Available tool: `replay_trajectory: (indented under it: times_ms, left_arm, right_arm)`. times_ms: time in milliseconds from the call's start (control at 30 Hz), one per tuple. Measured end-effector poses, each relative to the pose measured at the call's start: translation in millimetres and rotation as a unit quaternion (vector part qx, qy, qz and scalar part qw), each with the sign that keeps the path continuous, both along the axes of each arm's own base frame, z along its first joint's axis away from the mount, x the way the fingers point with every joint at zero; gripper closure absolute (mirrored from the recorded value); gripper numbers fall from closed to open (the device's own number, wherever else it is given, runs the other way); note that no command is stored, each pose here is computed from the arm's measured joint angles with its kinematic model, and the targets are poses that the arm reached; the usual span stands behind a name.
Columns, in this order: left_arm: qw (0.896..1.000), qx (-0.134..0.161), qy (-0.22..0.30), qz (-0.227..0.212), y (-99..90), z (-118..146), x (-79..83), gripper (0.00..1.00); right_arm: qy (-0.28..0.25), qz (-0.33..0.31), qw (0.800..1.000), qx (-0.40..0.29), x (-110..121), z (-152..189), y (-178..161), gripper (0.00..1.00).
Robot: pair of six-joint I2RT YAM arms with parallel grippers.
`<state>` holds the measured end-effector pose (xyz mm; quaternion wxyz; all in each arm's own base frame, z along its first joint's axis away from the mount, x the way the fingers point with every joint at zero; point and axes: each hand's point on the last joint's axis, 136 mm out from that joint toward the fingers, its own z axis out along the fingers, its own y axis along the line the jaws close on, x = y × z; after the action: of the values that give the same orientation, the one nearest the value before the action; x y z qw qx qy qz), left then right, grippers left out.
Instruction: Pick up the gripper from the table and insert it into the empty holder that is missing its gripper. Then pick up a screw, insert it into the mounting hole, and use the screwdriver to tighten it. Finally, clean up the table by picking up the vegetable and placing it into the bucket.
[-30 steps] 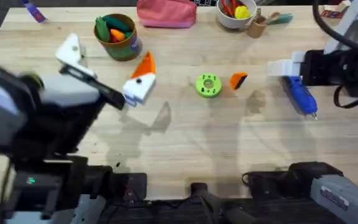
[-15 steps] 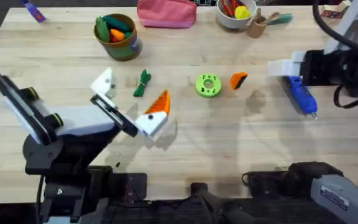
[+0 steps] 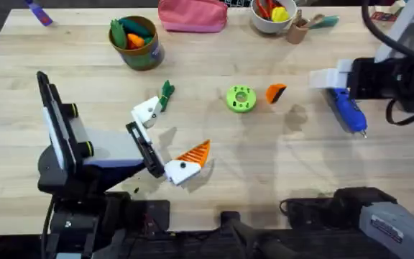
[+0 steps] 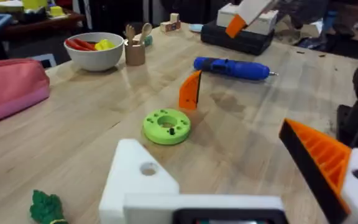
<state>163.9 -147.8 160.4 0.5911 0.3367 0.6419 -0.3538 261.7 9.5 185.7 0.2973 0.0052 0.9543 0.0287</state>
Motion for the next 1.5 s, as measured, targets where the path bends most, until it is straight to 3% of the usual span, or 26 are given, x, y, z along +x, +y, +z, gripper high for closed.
replay_trajectory:
  times_ms: [233,1367,1500]
  left_arm:
    - [1.000,0.003,-0.007,-0.025,-4.2,-0.2,-7.2,0.015]
    - [1.000,0.005,-0.010,-0.026,-4.4,-0.3,-7.8,0.015]
    - [1.000,0.005,-0.010,-0.026,-4.4,-0.3,-7.8,0.014]
  right_arm:
    - [0.000,0.000,1.000,0.000,0.0,0.0,0.0,0.076]
    - [0.000,0.000,1.000,0.000,0.0,0.0,0.0,0.076]
    - [0.024,0.000,1.000,0.004,-10.0,-6.0,1.3,0.076]
